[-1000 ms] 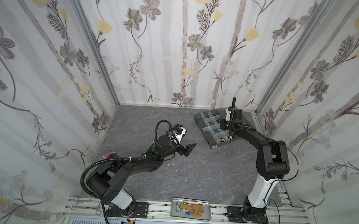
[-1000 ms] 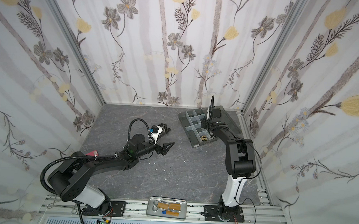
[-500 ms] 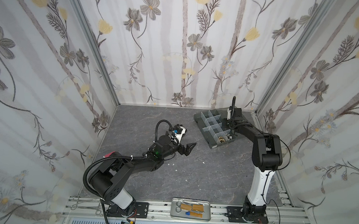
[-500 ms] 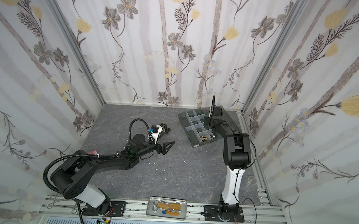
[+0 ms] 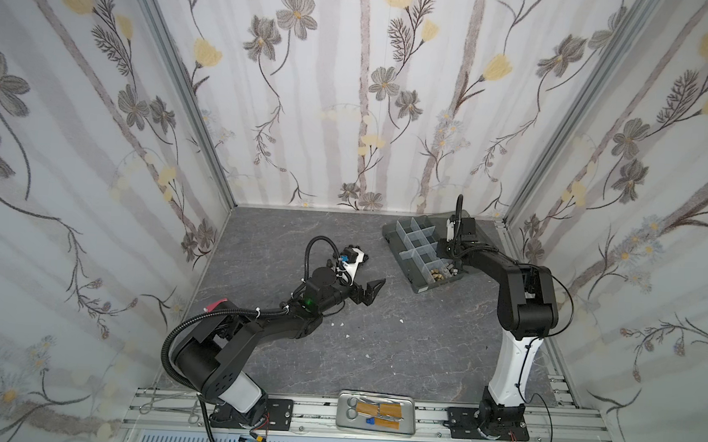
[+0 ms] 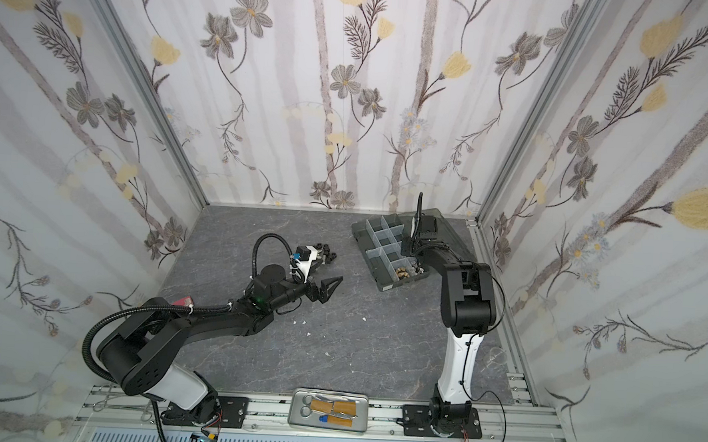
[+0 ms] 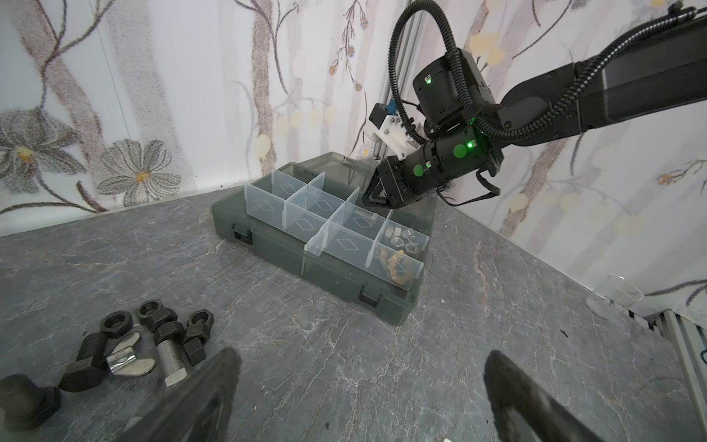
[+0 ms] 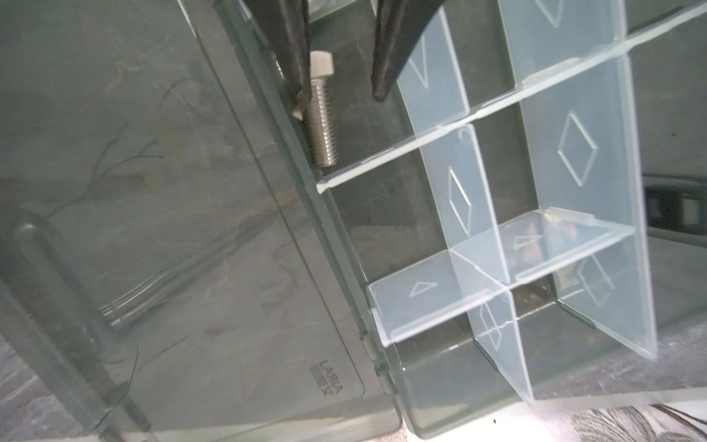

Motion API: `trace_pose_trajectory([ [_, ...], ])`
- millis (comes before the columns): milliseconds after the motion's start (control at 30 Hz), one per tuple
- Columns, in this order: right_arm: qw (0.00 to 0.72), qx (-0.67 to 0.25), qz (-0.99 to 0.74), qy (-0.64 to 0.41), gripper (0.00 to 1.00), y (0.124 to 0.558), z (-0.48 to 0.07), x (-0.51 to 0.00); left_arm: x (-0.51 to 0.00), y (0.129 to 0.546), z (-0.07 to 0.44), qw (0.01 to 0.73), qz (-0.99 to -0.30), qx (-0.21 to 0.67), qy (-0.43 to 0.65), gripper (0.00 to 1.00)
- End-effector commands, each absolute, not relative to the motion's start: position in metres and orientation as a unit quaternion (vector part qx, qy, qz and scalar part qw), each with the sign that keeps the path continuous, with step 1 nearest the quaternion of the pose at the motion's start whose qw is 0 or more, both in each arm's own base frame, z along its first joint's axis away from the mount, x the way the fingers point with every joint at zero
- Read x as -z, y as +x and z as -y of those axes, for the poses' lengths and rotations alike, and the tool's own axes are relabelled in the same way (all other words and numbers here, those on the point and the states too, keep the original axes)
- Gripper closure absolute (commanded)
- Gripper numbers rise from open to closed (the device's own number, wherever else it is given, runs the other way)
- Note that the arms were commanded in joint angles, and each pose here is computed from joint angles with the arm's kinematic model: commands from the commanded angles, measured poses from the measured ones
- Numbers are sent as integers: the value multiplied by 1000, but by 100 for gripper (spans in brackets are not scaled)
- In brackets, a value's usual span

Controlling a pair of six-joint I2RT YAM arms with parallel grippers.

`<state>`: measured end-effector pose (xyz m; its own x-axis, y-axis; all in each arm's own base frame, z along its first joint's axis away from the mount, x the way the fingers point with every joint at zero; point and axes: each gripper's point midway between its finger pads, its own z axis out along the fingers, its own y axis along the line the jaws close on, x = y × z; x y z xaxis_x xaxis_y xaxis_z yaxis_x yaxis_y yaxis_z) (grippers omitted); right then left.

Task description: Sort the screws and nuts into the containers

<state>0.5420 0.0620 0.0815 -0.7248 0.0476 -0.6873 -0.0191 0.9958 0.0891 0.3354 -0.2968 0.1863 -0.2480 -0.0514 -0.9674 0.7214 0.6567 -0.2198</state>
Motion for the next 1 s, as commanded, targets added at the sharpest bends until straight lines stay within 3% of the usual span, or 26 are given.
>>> trace_pose_trajectory([
  [0,398,-60,-915,9,70,543,-69,-110,-202,341,288,599,-699,327,214,0],
  [133,437,-99,-894,-19,68,534,-102,-154,-216,351,257,631,-699,300,153,0],
  [333,436,-181,-874,-116,67,504,-207,-176,-214,377,191,630,-721,286,34,0],
  [567,390,-231,-869,-199,67,475,-316,-141,-193,382,141,620,-747,237,-45,0],
  [967,321,-221,-907,-159,68,493,-387,-85,-190,376,144,611,-752,245,-35,0],
])
